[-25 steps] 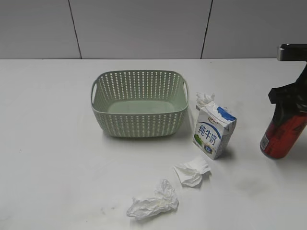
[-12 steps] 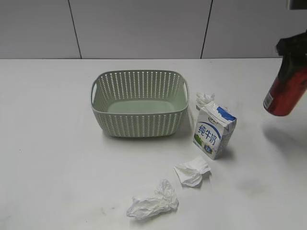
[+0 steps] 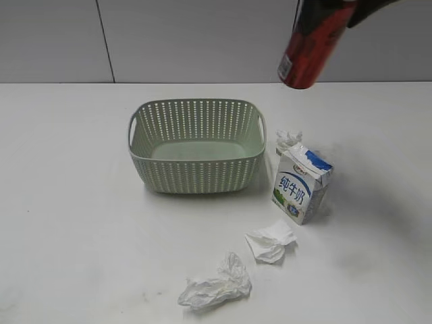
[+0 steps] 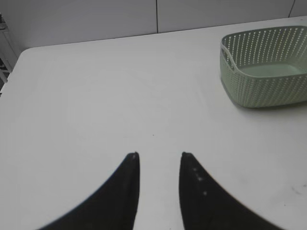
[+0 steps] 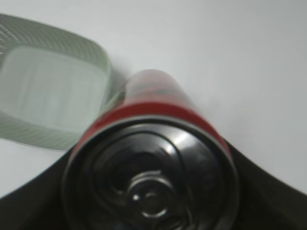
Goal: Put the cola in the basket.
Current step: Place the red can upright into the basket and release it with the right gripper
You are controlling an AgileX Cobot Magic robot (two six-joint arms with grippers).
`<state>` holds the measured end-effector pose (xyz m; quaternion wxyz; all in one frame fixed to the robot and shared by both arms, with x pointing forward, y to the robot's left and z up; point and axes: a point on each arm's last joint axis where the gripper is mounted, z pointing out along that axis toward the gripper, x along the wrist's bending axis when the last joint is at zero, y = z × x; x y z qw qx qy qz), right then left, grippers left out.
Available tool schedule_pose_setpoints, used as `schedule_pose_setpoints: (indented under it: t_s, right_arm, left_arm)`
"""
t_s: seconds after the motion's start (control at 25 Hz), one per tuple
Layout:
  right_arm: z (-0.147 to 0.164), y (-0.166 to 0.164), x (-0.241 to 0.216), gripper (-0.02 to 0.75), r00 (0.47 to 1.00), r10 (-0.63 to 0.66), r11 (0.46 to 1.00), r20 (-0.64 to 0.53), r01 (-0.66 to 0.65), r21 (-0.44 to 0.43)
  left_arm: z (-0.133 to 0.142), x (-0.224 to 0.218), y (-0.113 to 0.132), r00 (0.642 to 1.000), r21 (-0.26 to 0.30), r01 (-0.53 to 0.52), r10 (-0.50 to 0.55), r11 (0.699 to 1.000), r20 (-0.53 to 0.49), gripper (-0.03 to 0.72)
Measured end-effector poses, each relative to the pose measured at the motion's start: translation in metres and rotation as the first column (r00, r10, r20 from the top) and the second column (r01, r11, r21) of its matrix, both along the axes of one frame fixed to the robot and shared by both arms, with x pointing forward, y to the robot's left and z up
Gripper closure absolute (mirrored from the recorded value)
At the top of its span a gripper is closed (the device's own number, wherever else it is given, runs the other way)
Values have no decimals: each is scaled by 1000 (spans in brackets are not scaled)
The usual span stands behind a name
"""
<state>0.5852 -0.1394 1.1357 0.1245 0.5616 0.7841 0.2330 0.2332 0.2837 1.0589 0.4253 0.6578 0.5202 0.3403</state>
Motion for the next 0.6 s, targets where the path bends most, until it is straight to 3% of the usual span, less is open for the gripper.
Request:
schedule_pose_setpoints:
  t_s: [0.24, 0.6]
  right_arm:
    - [-20, 66, 23, 221, 991, 118, 993, -65, -118, -5]
    - [-80, 168, 32, 221, 954, 281, 959, -108, -276, 59]
  left_arm:
    - [0, 0, 0, 1000, 0, 0, 0, 1000, 0, 459]
    - [0, 0, 0, 1000, 0, 0, 0, 1000, 0, 459]
